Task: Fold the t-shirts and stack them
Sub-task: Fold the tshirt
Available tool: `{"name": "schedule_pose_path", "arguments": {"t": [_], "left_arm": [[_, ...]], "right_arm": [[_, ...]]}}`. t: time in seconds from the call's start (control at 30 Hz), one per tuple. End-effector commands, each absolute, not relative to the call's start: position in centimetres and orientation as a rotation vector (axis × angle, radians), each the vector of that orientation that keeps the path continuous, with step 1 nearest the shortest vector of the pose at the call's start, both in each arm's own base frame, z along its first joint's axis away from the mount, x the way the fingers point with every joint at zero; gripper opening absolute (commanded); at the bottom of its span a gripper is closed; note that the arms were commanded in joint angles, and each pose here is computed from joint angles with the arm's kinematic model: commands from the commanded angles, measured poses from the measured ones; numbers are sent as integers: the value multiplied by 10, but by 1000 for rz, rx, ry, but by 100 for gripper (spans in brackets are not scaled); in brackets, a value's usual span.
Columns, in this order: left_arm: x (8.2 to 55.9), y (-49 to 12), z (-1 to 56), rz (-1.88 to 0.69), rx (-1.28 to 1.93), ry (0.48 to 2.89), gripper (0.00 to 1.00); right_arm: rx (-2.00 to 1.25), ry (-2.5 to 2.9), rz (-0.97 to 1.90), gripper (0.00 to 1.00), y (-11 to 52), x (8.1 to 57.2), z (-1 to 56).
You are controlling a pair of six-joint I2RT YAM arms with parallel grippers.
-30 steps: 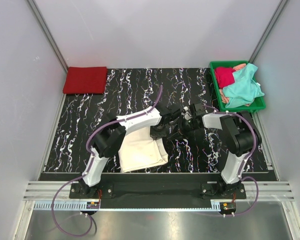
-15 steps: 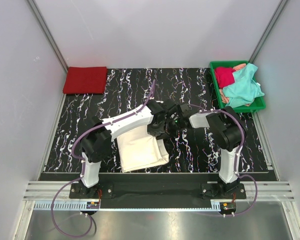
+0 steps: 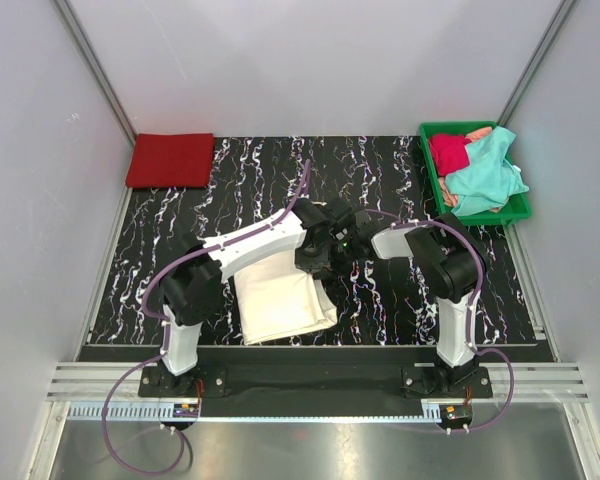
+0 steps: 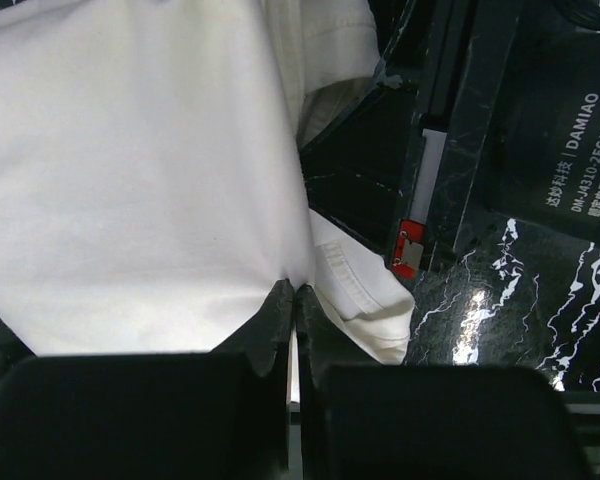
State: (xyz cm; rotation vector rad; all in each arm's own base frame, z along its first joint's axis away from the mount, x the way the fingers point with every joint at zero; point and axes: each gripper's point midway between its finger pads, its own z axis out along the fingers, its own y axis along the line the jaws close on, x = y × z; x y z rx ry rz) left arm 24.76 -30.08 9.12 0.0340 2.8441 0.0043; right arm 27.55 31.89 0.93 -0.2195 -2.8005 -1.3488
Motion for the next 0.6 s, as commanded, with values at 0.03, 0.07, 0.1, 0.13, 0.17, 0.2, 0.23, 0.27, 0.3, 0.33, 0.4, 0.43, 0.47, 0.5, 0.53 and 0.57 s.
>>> {"name": "schedule_pose_path", "arguments": {"t": [0.03, 0.07, 0.1, 0.13, 0.17, 0.2, 0.23, 0.27, 0.3, 0.33, 0.4, 0.43, 0.47, 0.5, 0.53, 0.57], "left_arm": [[248, -324, 124, -180, 57, 2801, 0], [247, -326, 122, -185, 59, 2808, 0], [245, -329, 119, -190, 71, 2819, 0], [246, -332, 120, -204, 75, 2816, 0], [246, -335, 117, -204, 79, 2822, 0], [245, -337, 117, -207, 91, 2824, 0], [248, -339, 117, -211, 94, 2820, 0], [248, -340, 117, -213, 94, 2819, 0], [249, -342, 116, -214, 103, 2819, 0], [251, -343, 116, -211, 107, 2818, 0], [253, -348, 114, -220, 119, 2818, 0], [253, -349, 112, -217, 125, 2823, 0], [253, -349, 109, -210, 131, 2832, 0], [251, -347, 104, -195, 141, 2846, 0], [251, -348, 98, -186, 144, 2857, 0], [250, -347, 95, -183, 159, 2865, 0]], "right_arm": [[-292, -2927, -1118, 0, 300, 271, -25], [-289, -2925, -1123, 0, 301, 271, -24], [-288, -2917, -1129, 0, 302, 271, -24], [-284, -2913, -1132, 0, 302, 270, -24], [-282, -2909, -1140, 0, 303, 271, -23], [-282, -2905, -1139, 0, 303, 270, -24], [-281, -2906, -1141, 0, 303, 270, -23], [-281, -2902, -1140, 0, 303, 270, -24], [-278, -2898, -1145, 0, 304, 269, -24], [-277, -2897, -1148, 0, 304, 270, -23], [-282, -2886, -1152, 0, 305, 268, -25], [-287, -2882, -1149, 0, 305, 268, -26], [-286, -2875, -1154, 0, 305, 267, -25], [-283, -2875, -1160, 0, 306, 268, -24], [-288, -2872, -1159, 0, 306, 268, -24], [-285, -2871, -1160, 0, 306, 268, -24]]}}
